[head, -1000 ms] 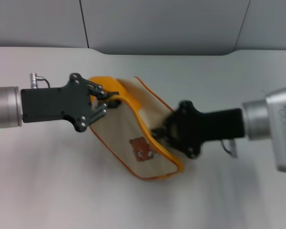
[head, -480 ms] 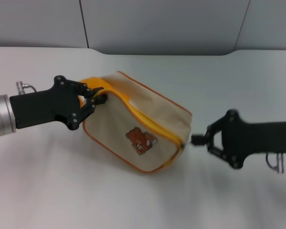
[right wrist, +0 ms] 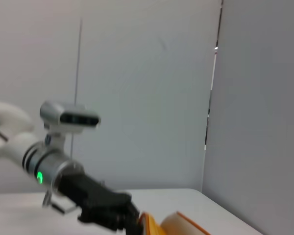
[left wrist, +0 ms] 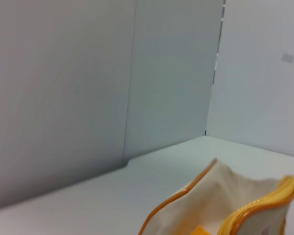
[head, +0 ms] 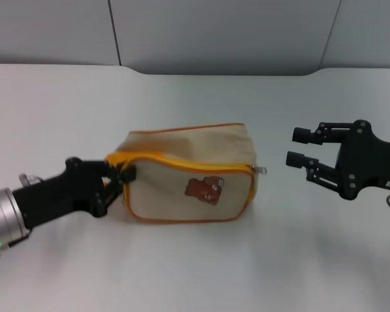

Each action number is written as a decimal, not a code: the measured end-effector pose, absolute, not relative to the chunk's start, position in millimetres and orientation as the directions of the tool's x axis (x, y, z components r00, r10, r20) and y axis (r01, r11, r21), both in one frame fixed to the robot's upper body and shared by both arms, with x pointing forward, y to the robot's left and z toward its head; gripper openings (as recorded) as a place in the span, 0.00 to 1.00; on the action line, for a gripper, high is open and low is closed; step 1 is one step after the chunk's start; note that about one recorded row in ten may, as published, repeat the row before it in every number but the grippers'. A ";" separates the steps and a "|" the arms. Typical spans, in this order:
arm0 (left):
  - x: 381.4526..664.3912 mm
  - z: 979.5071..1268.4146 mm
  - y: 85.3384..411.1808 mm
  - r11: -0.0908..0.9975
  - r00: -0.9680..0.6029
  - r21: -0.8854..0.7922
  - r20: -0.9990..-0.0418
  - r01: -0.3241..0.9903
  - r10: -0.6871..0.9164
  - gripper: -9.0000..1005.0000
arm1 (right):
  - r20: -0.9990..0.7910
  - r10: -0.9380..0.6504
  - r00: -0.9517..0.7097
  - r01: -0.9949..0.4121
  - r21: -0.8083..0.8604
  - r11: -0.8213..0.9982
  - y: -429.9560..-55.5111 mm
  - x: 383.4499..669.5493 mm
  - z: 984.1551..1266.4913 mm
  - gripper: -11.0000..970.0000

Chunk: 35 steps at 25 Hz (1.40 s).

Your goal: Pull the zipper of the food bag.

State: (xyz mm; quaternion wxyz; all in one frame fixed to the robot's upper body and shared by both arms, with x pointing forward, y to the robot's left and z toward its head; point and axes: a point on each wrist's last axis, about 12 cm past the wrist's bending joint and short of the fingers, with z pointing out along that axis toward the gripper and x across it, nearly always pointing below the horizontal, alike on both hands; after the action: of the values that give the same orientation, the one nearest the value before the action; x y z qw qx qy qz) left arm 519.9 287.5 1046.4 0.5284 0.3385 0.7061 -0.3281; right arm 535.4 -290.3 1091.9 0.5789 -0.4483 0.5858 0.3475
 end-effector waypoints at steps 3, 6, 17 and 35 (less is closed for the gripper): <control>510.9 1037.1 288.1 0.570 -0.259 -0.153 -0.960 0.807 0.109 0.09 | -0.995 -0.100 0.026 -0.934 -0.059 0.352 -288.1 531.6 1089.3 0.27; 506.0 1045.0 296.8 0.565 -0.236 -0.167 -0.970 0.808 0.052 0.14 | -0.997 -0.080 -0.016 -0.939 -0.013 0.343 -287.8 528.7 1088.7 0.39; 485.9 1074.4 297.2 0.230 -0.220 -0.206 -0.975 0.951 0.037 0.41 | -0.979 -0.106 -0.173 -0.980 0.160 0.117 -276.9 492.1 1075.2 0.82; 481.6 1069.4 295.9 0.146 -0.231 -0.209 -0.960 0.967 0.156 0.81 | -0.970 -0.139 -0.201 -0.978 0.191 0.086 -262.0 482.3 1061.7 0.82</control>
State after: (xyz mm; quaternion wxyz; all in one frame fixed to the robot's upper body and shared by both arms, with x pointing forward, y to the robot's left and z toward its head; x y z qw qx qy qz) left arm 481.6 295.9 1069.4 0.4273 0.4494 0.6246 -0.4746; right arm 482.3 -262.0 1061.7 0.4277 -0.4651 0.6001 0.4906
